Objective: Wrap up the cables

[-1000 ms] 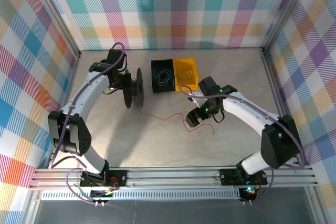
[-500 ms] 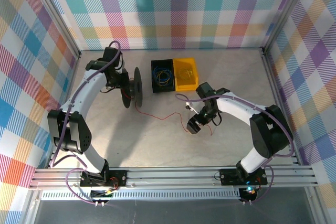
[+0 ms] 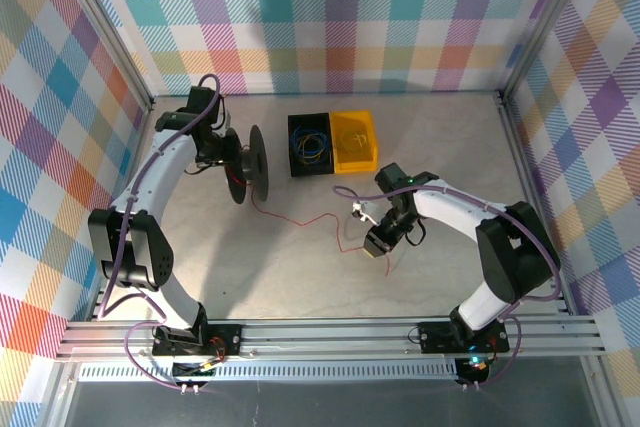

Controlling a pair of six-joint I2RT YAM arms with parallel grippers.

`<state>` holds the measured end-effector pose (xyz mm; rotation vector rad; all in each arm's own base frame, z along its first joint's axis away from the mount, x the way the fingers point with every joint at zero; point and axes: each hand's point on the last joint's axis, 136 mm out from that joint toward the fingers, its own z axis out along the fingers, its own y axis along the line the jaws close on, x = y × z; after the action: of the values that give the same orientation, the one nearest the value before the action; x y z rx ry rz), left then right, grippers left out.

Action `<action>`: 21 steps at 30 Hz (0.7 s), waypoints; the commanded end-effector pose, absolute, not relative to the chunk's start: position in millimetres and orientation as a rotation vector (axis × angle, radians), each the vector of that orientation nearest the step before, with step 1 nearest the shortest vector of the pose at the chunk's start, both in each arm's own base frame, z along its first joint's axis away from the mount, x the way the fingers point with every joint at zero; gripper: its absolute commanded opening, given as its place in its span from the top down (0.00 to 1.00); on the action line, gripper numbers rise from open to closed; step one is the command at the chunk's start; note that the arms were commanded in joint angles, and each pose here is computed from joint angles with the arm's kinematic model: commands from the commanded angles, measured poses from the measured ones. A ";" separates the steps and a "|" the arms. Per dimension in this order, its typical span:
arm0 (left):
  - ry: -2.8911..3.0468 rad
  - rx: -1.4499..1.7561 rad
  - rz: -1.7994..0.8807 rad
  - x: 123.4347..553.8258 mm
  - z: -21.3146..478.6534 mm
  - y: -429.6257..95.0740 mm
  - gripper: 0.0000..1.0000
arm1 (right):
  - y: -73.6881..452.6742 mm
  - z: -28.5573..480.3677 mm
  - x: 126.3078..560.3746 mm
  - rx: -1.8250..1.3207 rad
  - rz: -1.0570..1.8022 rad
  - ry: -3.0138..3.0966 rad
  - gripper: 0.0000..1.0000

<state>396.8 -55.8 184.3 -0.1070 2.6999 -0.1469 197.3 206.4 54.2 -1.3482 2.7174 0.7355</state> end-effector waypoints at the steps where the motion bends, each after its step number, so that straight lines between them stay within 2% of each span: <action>1: 2.631 -0.096 -0.197 405.0 211.7 -58.1 1.00 | 206.9 55.3 191.5 -1.342 0.788 2.772 1.00; 7: 2.581 -0.076 -0.256 404.9 229.6 -65.2 1.00 | 203.5 56.4 195.4 -1.214 0.772 2.925 1.00; 12: 2.503 -0.040 -0.343 397.8 259.2 -75.4 1.00 | 194.0 40.2 216.3 -1.026 0.653 3.052 1.00; 18: 2.434 -0.003 -0.417 372.8 294.9 -80.9 1.00 | 176.0 40.6 263.8 -0.886 0.367 3.001 1.00; 21: 2.408 0.016 -0.478 354.2 309.7 -86.8 1.00 | 166.1 53.7 295.2 -0.777 0.339 2.970 1.00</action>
<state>372.2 -78.1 266.7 -0.0315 2.5086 -0.3662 256.7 180.9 44.5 -0.9406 2.9946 0.4560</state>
